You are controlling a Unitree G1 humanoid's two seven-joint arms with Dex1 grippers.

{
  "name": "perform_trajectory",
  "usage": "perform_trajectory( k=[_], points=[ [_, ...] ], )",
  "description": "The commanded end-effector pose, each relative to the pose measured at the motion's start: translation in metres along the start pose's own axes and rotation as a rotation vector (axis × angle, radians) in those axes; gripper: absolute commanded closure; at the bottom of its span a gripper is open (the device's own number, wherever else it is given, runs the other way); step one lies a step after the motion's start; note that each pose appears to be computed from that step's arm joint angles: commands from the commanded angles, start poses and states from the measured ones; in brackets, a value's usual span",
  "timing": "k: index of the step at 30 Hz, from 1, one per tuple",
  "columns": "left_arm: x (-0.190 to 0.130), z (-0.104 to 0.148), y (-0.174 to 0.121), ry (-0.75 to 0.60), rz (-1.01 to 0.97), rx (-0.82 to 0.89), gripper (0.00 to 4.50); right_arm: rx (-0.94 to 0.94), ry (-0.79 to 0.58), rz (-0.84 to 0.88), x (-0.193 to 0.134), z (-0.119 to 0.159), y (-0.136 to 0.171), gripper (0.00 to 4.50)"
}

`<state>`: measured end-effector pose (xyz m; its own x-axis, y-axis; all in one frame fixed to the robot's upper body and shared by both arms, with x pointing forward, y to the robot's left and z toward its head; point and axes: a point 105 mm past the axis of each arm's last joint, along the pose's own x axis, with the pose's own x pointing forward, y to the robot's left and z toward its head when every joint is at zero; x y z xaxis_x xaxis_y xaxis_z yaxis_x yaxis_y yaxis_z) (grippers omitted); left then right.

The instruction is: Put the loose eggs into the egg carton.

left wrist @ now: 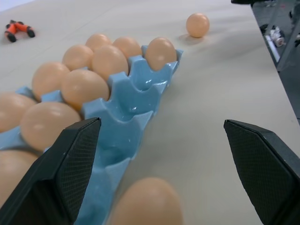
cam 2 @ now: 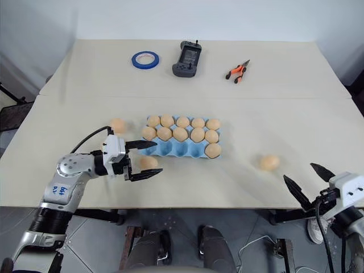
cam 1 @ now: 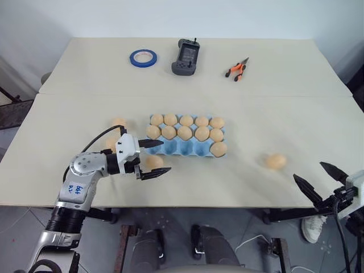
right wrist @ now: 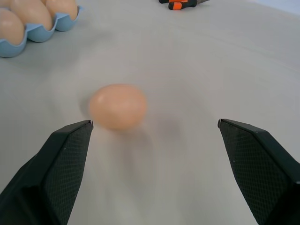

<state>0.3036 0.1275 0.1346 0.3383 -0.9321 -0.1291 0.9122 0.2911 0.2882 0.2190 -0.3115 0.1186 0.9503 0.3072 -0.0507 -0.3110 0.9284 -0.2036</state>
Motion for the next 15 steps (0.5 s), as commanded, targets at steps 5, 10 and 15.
perform_trajectory(
  k=[5,10,15],
  points=[
    [-0.003,0.007,0.004,-0.023,0.022,0.037,0.02,-0.003,-0.063,0.059,0.02,0.011,0.009,0.0],
    [-0.006,0.01,0.003,-0.065,0.046,0.036,0.02,-0.009,-0.007,0.152,0.05,0.004,0.012,0.0],
    [-0.009,0.006,0.001,-0.059,0.071,0.043,0.02,0.005,0.057,0.202,0.071,-0.01,0.006,0.0]
  ],
)
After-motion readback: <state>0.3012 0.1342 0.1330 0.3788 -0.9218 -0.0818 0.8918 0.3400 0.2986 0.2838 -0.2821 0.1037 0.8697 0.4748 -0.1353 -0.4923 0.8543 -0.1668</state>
